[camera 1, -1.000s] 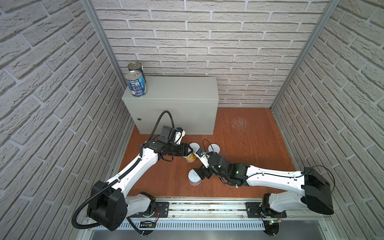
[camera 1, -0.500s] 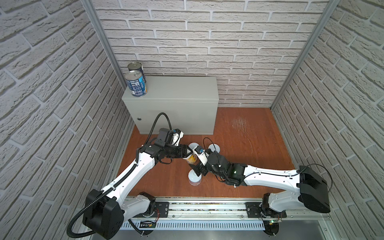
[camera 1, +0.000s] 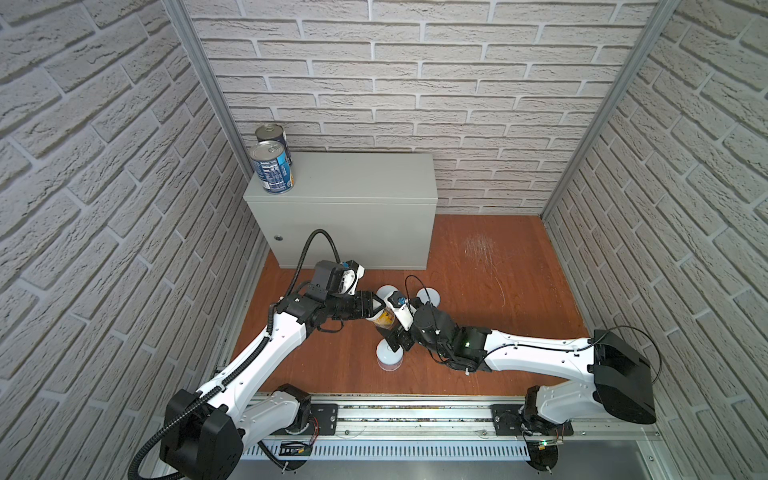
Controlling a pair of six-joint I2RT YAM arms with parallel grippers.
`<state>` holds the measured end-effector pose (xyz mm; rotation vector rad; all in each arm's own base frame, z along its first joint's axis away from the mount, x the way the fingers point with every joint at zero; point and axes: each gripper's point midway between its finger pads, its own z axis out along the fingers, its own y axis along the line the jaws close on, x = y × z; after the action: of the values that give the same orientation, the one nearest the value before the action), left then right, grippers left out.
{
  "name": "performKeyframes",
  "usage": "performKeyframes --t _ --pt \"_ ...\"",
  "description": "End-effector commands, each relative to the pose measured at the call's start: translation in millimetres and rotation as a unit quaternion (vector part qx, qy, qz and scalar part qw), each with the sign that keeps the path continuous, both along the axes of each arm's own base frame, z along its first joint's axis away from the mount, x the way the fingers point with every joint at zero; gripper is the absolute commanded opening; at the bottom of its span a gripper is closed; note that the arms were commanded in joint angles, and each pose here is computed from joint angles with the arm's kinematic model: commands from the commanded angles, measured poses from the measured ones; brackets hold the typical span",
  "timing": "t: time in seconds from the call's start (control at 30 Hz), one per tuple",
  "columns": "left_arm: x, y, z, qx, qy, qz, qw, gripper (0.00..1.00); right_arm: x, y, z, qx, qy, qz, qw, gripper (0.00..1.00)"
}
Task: Place and organize the canned foods onto the counter
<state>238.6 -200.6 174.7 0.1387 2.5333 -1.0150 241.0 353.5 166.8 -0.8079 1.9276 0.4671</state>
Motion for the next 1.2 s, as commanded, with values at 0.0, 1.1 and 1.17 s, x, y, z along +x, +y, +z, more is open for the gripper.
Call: performKeyframes --t 0.0,1.1,1.17 --pt "7 -12 24 -0.05 -0.036 -0.011 0.998 0.55 4 8 15 0.032 -0.012 -0.007 0.999 0.94" --pt "-7 -27 40 -0.12 0.026 -0.074 0.99 0.55 19 0 14 0.005 -0.05 -0.042 0.998 0.83" --pt "-7 -25 41 -0.123 0.028 -0.072 0.989 0.55 19 -2 11 0.001 -0.05 -0.046 0.998 0.83"
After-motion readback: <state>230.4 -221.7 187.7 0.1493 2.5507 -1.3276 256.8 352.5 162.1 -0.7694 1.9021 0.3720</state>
